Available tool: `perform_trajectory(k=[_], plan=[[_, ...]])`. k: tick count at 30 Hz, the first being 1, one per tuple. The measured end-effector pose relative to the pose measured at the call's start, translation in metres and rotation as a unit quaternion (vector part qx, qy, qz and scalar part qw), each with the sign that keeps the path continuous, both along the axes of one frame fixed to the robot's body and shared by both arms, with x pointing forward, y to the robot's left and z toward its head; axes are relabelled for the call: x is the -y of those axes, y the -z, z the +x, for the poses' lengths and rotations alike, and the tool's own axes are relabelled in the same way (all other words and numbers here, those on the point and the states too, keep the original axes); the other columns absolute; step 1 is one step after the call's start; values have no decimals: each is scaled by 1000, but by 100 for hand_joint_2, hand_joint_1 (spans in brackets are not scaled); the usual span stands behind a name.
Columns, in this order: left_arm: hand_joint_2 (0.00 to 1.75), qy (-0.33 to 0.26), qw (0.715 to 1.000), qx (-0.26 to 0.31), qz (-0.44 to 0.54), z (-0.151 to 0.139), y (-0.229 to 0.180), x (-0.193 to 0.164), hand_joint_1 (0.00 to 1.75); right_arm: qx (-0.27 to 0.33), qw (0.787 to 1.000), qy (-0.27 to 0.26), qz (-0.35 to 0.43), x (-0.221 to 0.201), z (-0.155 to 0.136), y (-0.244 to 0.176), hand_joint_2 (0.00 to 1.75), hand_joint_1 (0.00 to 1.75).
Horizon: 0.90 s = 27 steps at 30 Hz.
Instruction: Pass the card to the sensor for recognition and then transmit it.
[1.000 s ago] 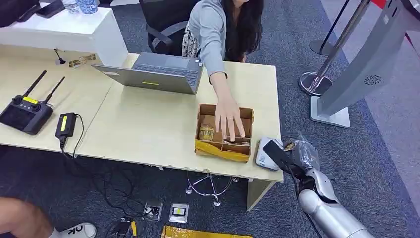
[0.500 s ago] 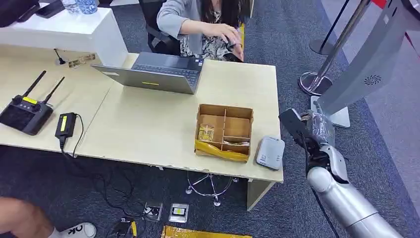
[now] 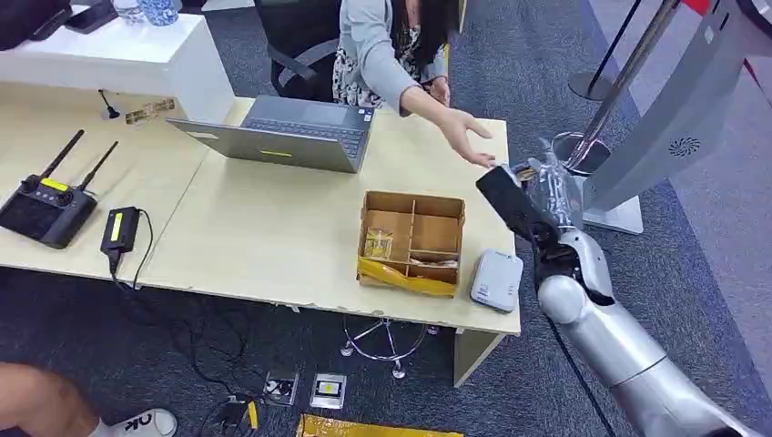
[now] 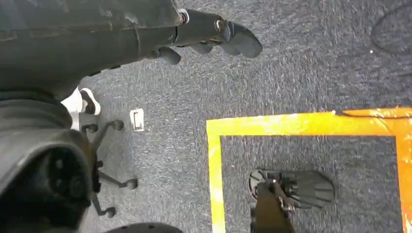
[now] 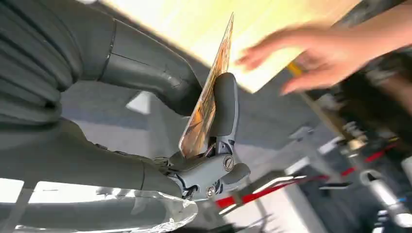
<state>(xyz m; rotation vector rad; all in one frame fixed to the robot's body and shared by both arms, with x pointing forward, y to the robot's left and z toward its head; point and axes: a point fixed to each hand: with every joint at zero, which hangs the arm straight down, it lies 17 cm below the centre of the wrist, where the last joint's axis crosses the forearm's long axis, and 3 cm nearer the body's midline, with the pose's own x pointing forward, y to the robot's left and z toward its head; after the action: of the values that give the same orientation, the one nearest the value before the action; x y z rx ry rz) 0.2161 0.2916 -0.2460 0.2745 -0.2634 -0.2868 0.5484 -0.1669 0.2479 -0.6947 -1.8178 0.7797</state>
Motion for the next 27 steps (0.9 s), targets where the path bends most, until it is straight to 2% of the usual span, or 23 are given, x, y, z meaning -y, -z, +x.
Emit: perform_trajectory(k=[8,20,21,27], plan=[[0,1,1000,-5,-6,2,-1,5,0,0,998,-61,18,-68,-6,-3,175,175],[0,0,1000,-5,-5,2,-1,5,0,-28,996,-82,16,-101,-10,20,175,175],[0,0,1000,-5,-5,2,-1,5,0,-30,996,-82,16,-102,-10,22,0,0],[0,2,1000,-5,-4,2,-1,5,0,-38,996,-81,6,-106,-10,31,0,0]])
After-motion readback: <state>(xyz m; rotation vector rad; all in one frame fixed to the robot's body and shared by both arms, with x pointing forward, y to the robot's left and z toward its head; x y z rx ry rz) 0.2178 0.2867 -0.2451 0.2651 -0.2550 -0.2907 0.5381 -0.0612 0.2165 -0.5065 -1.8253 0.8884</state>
